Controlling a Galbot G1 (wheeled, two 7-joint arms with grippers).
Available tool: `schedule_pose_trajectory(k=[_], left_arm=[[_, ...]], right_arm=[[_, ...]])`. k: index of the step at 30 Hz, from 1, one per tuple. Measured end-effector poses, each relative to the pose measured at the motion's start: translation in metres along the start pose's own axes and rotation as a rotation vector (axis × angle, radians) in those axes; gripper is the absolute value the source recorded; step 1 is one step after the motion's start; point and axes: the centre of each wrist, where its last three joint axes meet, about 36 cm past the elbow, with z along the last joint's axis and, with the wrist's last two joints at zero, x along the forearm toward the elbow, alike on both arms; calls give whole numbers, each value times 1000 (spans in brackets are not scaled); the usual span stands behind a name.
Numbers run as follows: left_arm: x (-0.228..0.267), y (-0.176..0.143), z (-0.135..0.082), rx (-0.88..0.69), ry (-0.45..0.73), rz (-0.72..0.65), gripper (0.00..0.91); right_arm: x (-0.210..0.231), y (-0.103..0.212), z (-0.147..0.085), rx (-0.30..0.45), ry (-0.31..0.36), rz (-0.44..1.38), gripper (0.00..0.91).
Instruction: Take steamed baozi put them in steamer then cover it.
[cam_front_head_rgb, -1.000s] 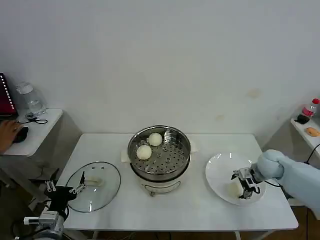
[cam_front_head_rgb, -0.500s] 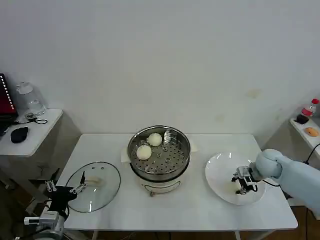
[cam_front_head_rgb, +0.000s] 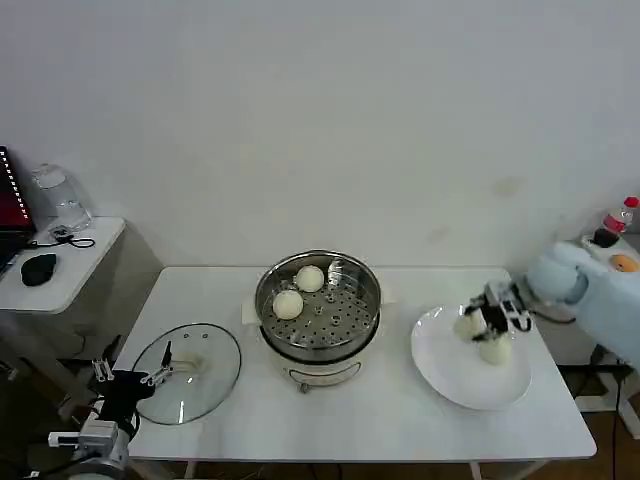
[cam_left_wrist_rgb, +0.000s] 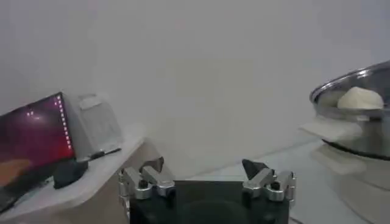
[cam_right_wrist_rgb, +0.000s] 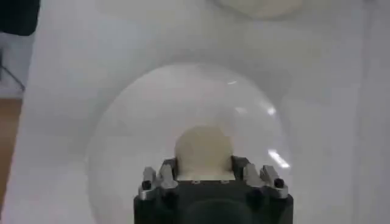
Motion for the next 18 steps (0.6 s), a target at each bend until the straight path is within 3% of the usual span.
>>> schedule_pose_trajectory(k=[10,18], left_arm=[[1,4,-3,0,-6,-12,907],[2,9,-5,-1,-9,-29,907]], right_arm=[[60,-75,-85,161,-75,91,665],[58,-101,-165,311,-135,77,665]])
